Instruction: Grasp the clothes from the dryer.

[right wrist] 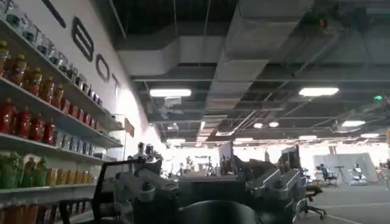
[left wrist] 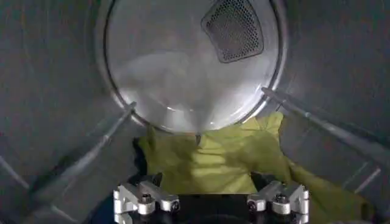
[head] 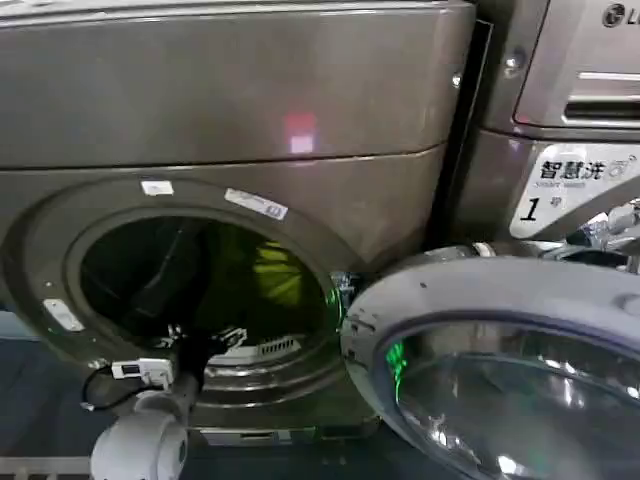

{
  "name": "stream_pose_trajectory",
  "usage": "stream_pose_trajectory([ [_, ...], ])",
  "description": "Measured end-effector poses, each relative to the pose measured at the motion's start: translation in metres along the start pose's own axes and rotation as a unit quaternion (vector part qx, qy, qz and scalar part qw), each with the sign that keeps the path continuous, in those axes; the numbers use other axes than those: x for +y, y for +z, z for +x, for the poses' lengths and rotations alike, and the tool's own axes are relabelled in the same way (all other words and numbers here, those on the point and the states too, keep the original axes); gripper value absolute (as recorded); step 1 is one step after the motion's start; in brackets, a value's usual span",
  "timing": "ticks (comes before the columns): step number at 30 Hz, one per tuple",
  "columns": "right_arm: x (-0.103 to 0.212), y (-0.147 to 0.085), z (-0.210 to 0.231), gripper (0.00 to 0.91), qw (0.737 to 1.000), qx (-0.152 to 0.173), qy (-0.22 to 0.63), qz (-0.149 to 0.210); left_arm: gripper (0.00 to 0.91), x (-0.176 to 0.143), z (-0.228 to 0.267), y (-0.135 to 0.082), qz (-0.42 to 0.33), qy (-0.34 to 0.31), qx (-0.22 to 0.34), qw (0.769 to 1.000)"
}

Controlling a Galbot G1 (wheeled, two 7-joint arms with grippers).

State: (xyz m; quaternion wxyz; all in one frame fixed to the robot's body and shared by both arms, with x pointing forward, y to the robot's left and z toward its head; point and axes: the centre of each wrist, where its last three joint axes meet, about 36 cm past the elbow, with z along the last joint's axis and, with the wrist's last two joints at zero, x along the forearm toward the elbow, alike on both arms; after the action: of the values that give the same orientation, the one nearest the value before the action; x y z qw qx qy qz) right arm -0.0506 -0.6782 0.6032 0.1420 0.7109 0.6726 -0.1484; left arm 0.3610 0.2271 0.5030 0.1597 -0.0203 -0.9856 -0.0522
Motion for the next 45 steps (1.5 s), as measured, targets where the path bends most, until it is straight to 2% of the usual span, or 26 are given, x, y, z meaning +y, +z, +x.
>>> stream_pose_trajectory([
  [10,-0.002,0.001,0.0,0.907,1.0,-0.003,0.001,0.0,0.907,-0.002,-0.035,-0.004,-0.009,-0.012,0.003,1.0],
  [25,0.001,-0.001,0.0,0.907,1.0,-0.008,-0.003,-0.001,0.907,0.01,-0.16,-0.028,-0.013,-0.02,0.034,0.999],
  [36,0.003,-0.003,0.0,0.907,1.0,-0.011,-0.006,-0.001,0.907,0.019,-0.238,-0.045,-0.027,-0.019,0.022,0.999],
  [41,0.004,-0.003,0.0,0.907,1.0,-0.01,-0.007,0.0,0.907,0.023,-0.265,-0.052,-0.051,-0.012,0.03,0.998],
  [45,0.005,-0.003,0.001,0.907,1.0,-0.011,-0.011,0.002,0.907,0.029,-0.282,-0.059,-0.119,0.013,0.036,0.992],
])
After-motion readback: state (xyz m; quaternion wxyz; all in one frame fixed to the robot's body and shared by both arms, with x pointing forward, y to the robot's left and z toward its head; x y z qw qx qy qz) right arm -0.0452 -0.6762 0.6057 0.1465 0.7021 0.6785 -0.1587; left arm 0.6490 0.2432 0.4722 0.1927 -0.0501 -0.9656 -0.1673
